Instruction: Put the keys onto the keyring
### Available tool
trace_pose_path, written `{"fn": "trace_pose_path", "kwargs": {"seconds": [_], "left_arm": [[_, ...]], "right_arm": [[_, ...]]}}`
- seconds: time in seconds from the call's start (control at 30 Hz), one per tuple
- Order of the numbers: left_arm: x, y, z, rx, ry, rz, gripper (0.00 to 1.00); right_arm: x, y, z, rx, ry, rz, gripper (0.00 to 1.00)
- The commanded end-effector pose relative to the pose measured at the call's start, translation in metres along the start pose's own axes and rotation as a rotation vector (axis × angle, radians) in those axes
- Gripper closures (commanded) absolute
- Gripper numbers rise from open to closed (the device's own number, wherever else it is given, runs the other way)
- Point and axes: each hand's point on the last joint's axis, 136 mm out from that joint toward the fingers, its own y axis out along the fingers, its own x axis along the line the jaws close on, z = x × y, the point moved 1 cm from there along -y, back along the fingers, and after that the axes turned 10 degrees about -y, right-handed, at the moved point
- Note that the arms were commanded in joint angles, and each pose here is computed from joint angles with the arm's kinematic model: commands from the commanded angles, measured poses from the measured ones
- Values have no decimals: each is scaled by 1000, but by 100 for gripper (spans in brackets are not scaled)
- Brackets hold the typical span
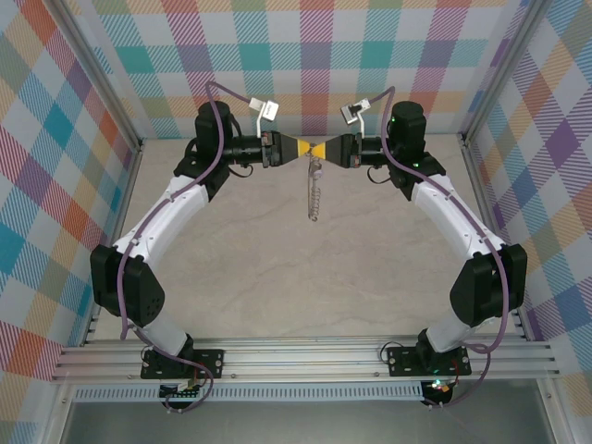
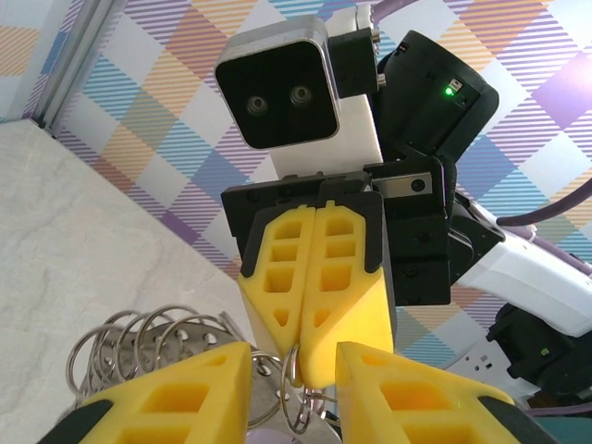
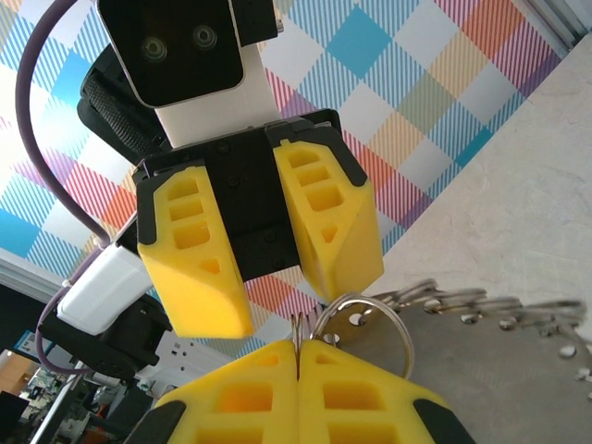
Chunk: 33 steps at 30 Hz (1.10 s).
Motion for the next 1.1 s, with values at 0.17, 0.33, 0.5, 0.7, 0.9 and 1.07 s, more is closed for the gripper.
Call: {"fn": "trace_pose_path", "kwargs": {"seconds": [0.17,0.33,0.5,0.7,0.9,1.07], "left_arm": [[-14,9,3,29,26,59,71],[-14,10,6,38,23,63,72],[-12,10,9,35,21,57,80],[-11,12,8,25,15,53,100],[-10,9,-1,-40,4,34,100],[-18,6,-10,-107,-20,73,100]], "right_arm": [[6,-1,-13,-24,-64,-15,100],[3,-1,-12,-26,-58,-6,100],[1,0,-12,-28,-58,-3,100],[1,-1,-12,-30,-53,-4,100],[2,-13,-17,-74,-52,49,82],[-2,-52,-25,-215,-43,132,66]]}}
